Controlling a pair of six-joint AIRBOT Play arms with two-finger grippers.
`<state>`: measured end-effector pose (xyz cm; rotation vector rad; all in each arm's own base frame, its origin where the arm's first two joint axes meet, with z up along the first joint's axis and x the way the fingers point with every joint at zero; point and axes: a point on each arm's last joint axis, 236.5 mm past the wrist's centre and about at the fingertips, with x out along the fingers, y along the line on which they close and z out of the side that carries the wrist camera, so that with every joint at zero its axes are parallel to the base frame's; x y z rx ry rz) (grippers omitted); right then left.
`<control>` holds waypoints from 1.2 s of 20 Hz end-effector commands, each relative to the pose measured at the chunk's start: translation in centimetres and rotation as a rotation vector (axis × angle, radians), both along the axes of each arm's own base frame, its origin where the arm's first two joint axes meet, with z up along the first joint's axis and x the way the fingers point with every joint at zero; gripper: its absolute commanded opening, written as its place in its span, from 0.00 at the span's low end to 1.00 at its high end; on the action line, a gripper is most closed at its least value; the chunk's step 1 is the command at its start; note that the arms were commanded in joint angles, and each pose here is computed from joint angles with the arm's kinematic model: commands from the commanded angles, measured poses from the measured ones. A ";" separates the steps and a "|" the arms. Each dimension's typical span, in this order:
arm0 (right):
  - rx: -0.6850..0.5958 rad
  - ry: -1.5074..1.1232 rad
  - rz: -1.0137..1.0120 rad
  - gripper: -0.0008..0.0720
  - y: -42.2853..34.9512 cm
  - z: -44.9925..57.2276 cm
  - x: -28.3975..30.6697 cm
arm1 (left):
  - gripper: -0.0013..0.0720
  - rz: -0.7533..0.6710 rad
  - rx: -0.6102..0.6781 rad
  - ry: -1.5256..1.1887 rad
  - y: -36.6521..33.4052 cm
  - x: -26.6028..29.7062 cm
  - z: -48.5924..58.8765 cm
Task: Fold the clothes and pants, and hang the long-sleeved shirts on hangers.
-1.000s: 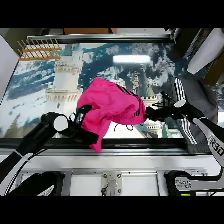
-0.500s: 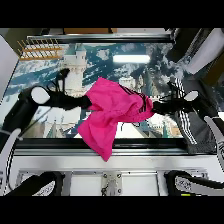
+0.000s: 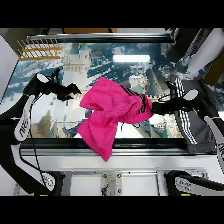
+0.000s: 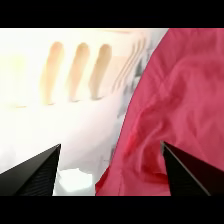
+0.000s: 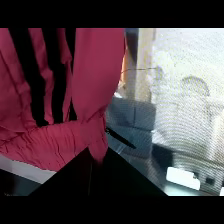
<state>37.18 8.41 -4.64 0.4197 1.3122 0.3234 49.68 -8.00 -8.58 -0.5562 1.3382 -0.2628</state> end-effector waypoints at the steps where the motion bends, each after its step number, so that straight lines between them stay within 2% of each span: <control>1: -0.001 -0.002 0.010 0.05 0.3 0.1 0.0 | 0.94 -0.093 -0.067 0.079 -2.7 0.0 -2.5; 3: -0.001 -0.002 0.010 0.05 0.4 0.1 0.0 | 0.94 -0.166 -0.068 0.094 -5.0 -0.6 -3.1; 6: -0.001 -0.002 0.010 0.05 0.4 0.1 -0.1 | 0.94 -0.191 -0.056 0.070 -7.2 -0.4 -3.5; 7: -0.001 -0.002 0.010 0.05 0.3 0.1 0.0 | 0.87 -0.194 -0.053 0.060 -7.7 -0.2 -3.5; 9: -0.001 -0.003 0.009 0.05 0.3 0.1 0.0 | 0.23 -0.179 -0.059 0.066 -7.8 -0.2 -3.4; 10: -0.003 -0.010 0.010 0.05 0.3 0.3 0.2 | 0.05 -0.165 -0.070 0.075 -8.0 -0.2 -3.2; 13: -0.038 -0.082 0.035 0.05 -0.5 3.3 2.0 | 0.02 -0.130 -0.060 -0.030 -6.4 1.4 1.6; 17: -0.120 -0.319 0.104 0.05 -1.4 15.2 5.1 | 0.02 -0.051 -0.013 -0.490 -1.8 5.0 22.6; 20: -0.151 -0.573 0.116 0.05 -1.2 26.9 4.9 | 0.02 -0.021 0.040 -0.849 0.3 0.8 40.1; 24: -0.189 -0.864 0.099 0.05 -0.8 38.6 0.1 | 0.02 0.040 0.094 -1.202 1.0 -9.8 54.9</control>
